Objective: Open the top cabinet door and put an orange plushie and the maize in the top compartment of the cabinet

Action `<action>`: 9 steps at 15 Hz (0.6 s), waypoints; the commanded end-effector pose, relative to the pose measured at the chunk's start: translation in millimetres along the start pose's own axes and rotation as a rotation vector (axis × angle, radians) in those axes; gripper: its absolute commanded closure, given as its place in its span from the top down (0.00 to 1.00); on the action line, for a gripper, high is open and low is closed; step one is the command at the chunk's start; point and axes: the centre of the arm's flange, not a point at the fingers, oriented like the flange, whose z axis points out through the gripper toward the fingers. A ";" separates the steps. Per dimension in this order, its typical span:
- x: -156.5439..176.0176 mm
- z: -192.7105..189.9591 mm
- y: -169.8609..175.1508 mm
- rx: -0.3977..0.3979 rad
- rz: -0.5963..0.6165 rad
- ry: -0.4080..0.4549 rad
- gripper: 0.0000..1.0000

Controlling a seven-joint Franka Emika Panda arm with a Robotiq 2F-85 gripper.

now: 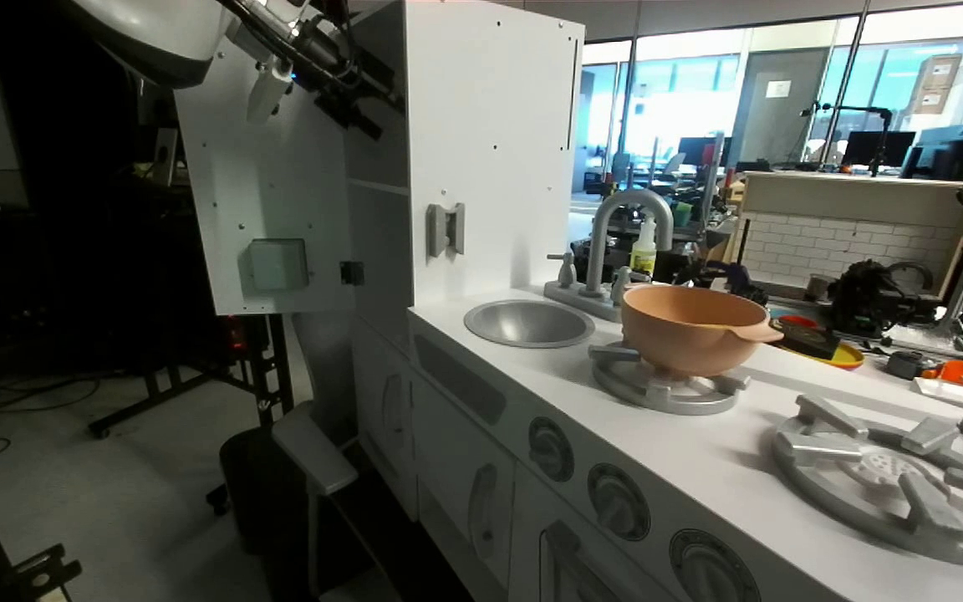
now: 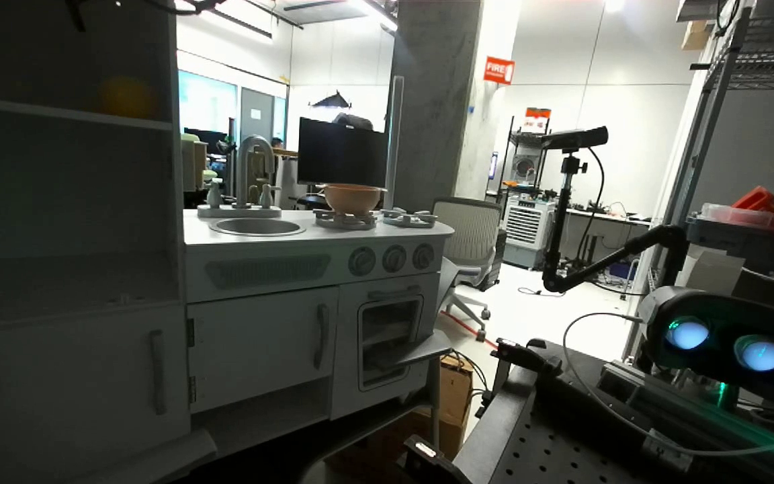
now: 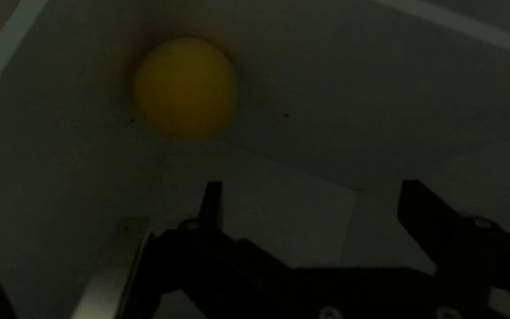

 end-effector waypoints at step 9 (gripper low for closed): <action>-34.2 -113.1 88.5 0.227 -0.374 -0.383 1.00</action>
